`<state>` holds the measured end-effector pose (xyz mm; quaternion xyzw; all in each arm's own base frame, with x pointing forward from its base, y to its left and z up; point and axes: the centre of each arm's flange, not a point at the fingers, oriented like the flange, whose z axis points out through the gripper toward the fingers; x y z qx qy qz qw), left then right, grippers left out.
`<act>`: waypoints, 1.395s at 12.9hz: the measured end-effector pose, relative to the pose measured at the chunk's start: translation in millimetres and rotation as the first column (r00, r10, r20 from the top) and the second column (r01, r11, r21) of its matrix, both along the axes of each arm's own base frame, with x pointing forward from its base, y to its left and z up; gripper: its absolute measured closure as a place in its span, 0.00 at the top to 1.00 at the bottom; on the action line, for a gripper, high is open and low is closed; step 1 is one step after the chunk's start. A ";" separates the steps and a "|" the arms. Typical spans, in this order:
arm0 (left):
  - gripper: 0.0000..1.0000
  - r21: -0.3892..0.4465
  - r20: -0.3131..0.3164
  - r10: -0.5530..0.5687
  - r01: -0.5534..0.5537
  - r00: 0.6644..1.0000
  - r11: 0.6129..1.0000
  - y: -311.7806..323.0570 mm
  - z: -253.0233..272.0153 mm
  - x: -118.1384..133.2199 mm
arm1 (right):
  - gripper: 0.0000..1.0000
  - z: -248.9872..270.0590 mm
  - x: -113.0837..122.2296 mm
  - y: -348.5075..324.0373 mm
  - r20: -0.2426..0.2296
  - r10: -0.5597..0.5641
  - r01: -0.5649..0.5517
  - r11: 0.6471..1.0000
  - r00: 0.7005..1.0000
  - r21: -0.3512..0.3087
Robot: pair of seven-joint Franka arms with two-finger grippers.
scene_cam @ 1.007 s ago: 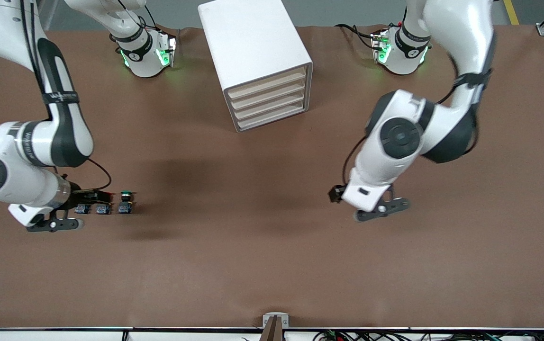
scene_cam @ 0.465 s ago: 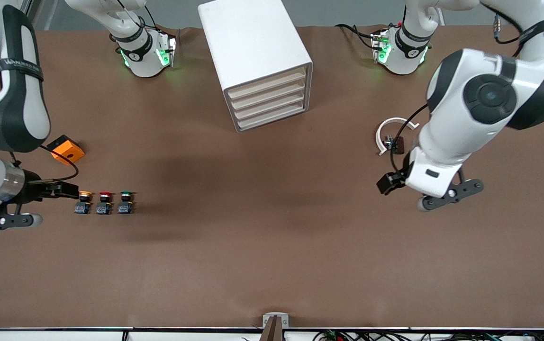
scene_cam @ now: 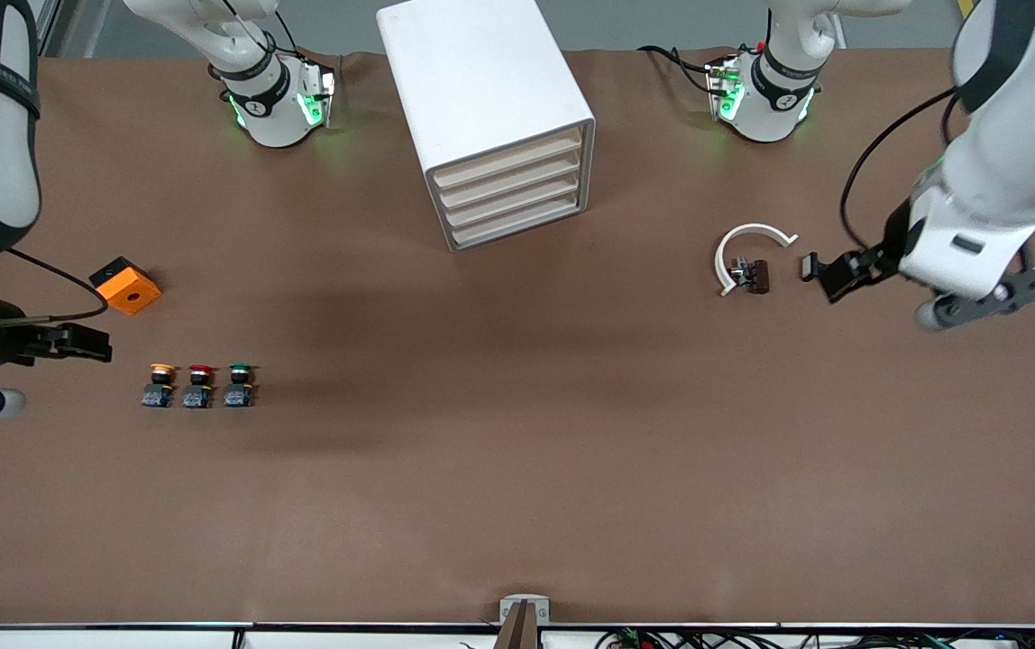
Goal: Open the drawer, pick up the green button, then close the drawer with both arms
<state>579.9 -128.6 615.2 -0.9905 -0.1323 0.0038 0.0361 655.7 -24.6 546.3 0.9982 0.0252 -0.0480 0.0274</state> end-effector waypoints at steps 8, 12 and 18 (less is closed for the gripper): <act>1.00 0.004 -0.014 -0.147 0.147 0.989 0.989 37.8 -1.9 -19.1 | 1.00 105.4 -90.9 -51.2 0.038 -0.002 -0.002 0.994 0.999 0.112; 1.00 0.011 0.006 -0.170 0.170 0.985 0.985 49.3 -0.8 -55.7 | 1.00 107.2 -128.6 -41.0 0.063 0.002 -0.010 0.993 0.998 0.117; 1.00 0.008 0.004 -0.242 0.242 0.970 0.970 47.2 2.1 -73.4 | 1.00 104.1 -135.6 -0.3 0.079 0.037 -0.045 0.994 0.996 0.095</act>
